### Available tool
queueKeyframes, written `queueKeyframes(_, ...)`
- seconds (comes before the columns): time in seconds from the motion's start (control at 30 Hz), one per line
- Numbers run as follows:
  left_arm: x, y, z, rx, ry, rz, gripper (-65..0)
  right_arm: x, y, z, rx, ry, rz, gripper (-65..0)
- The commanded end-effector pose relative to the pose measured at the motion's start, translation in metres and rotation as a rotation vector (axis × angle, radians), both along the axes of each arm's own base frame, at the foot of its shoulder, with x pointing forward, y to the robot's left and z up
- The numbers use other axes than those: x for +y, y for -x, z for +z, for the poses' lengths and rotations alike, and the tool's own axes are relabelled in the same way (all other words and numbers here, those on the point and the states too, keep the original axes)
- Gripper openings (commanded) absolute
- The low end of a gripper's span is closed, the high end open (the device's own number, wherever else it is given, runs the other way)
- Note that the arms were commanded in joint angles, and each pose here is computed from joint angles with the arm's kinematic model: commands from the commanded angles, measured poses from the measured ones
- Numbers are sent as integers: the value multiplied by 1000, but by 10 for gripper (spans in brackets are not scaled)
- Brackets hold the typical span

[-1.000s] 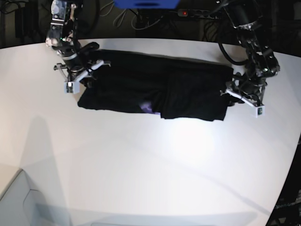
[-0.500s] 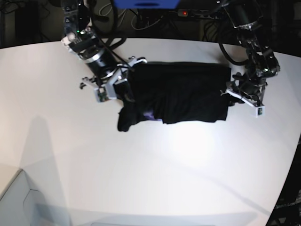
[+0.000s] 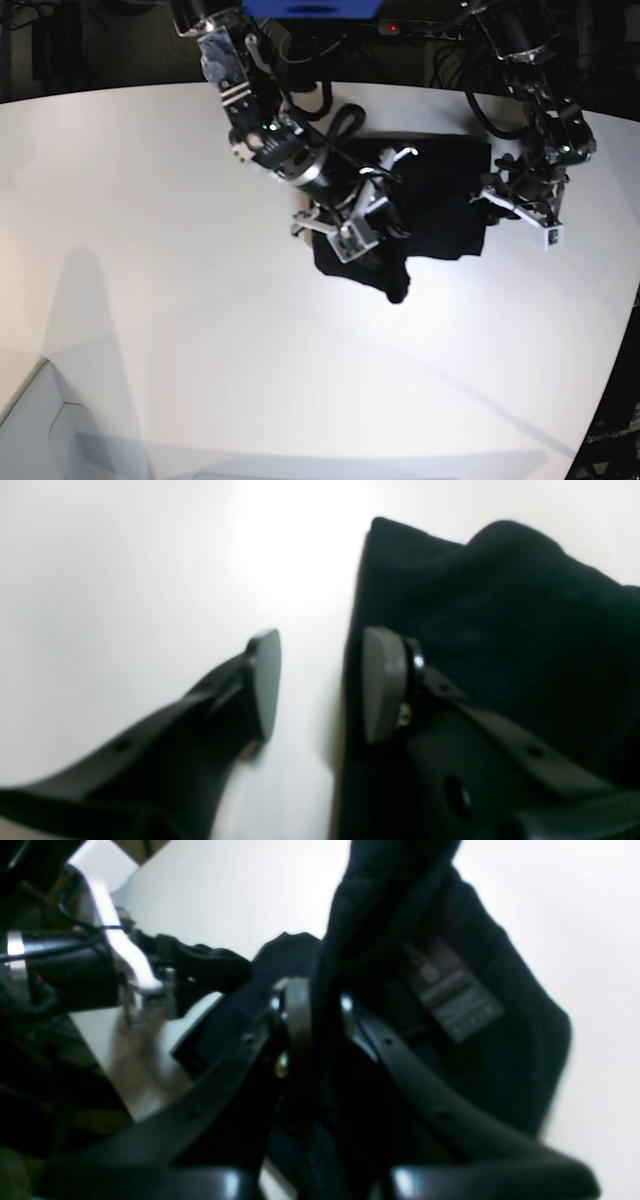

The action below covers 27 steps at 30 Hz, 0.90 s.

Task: Layout the t-shirt on the table in an organized manner, then fold the t-shirt properly
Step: 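Lay the folded end onto the stack and release with the right gripper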

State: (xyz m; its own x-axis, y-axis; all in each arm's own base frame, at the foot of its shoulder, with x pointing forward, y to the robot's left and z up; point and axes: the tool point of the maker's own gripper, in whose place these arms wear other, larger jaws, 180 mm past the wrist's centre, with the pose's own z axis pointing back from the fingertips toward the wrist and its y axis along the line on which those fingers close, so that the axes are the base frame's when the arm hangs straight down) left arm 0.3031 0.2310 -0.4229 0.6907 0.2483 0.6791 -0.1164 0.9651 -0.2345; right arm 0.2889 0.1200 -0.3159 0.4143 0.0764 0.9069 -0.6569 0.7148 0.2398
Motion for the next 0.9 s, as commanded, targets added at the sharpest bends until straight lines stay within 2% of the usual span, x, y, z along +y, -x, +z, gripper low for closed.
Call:
queueKeyframes(0.0, 4, -9, 11, -40, -8, 2, -389, 18, -3, 22, -46, -60, 25, -650)
queueKeyframes(0.13, 1, -9, 12, -44, -2, 4, -389, 48, 8, 18, -43, -51, 117, -650)
queueKeyframes(0.3, 0, -10, 13, -50, 1, 4, -389, 59, 8, -26, 38, 31, 170, -650)
queueKeyframes(0.47, 2, -11, 19, -69, -2, 3, -389, 54, -5, -42, 42, 12, 137, -650)
queueKeyframes(0.7, 12, 6, 50, -125, -110, -19, -389, 34, -19, -55, 79, 13, 64, -650)
queueKeyframes(0.77, 20, 9, 47, -112, -126, -18, -389, 32, -21, -45, 57, -3, 53, -650)
queueKeyframes(0.87, 27, 16, 22, -43, -100, -8, -389, 27, -18, -31, 18, -16, 50, -650)
